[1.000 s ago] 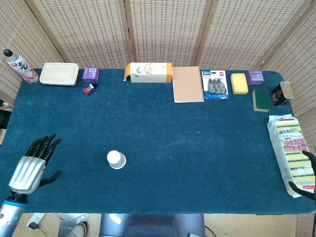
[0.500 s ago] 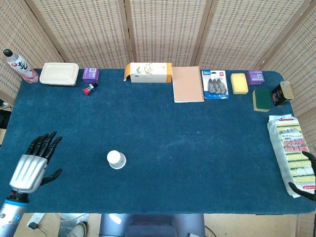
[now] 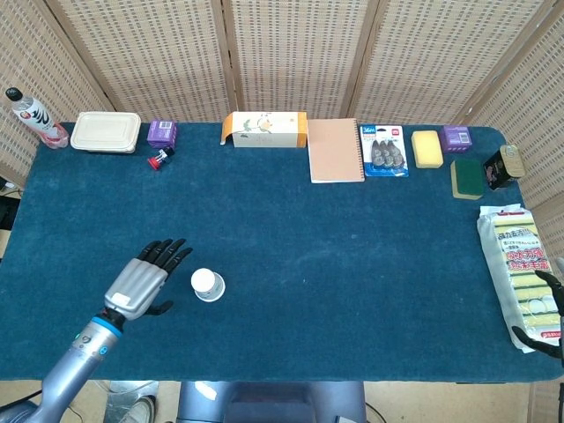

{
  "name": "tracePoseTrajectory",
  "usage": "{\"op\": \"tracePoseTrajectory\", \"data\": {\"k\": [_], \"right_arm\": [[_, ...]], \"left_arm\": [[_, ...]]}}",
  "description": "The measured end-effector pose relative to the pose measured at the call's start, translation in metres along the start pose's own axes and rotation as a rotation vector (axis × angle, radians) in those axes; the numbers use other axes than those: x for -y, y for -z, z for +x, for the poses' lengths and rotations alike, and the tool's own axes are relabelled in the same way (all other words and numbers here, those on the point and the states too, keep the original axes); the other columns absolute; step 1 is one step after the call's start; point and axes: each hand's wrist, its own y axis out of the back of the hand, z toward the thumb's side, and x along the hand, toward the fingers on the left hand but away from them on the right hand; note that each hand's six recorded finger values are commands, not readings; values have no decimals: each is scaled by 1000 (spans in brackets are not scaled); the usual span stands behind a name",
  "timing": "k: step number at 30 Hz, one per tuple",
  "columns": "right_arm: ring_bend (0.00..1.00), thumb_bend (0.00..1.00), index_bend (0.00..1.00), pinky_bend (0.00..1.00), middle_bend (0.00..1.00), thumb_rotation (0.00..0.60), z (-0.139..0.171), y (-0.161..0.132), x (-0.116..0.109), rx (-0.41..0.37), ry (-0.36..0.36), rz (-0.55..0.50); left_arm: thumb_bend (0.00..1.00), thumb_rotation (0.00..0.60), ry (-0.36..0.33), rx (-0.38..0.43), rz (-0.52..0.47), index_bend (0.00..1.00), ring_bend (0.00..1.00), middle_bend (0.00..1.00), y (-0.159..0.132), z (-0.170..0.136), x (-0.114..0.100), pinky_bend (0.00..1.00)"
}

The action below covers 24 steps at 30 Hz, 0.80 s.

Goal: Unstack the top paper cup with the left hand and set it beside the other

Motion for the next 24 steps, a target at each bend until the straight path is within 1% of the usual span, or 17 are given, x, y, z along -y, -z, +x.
{"op": "tracePoseTrajectory", "data": {"k": [4,7,11,15,17,20,24], "right_arm": [[5,103,164,0,24,600,-1,3,-3,9,4,-16],[5,102,164,0,24,600,-1,6,-4,13,6,-26],[5,103,164,0,23,600,-2,8,-6,14,8,-37],[5,103,161,0,23,600,-2,9,-6,19,7,-42],[5,102,161,0,22,600,-2,9,-6,19,7,-43],[4,102,161,0,22,600,-2,9,-6,17,7,-46],[5,103,160,0,22,600,-2,8,-5,14,3,-45]], "left_arm": [[203,600,54,10,-12,0,0,0,-18,21,8,73],[203,600,78,10,-5,0,0,0,-28,31,12,73],[203,600,98,13,-8,0,0,0,-39,42,16,73],[204,600,104,9,-9,2,0,0,-44,47,17,73],[213,600,101,4,-7,24,0,0,-45,48,16,73],[229,600,97,-8,-3,87,0,0,-44,49,16,73],[240,600,106,-22,-2,123,0,0,-43,49,18,73]]}}
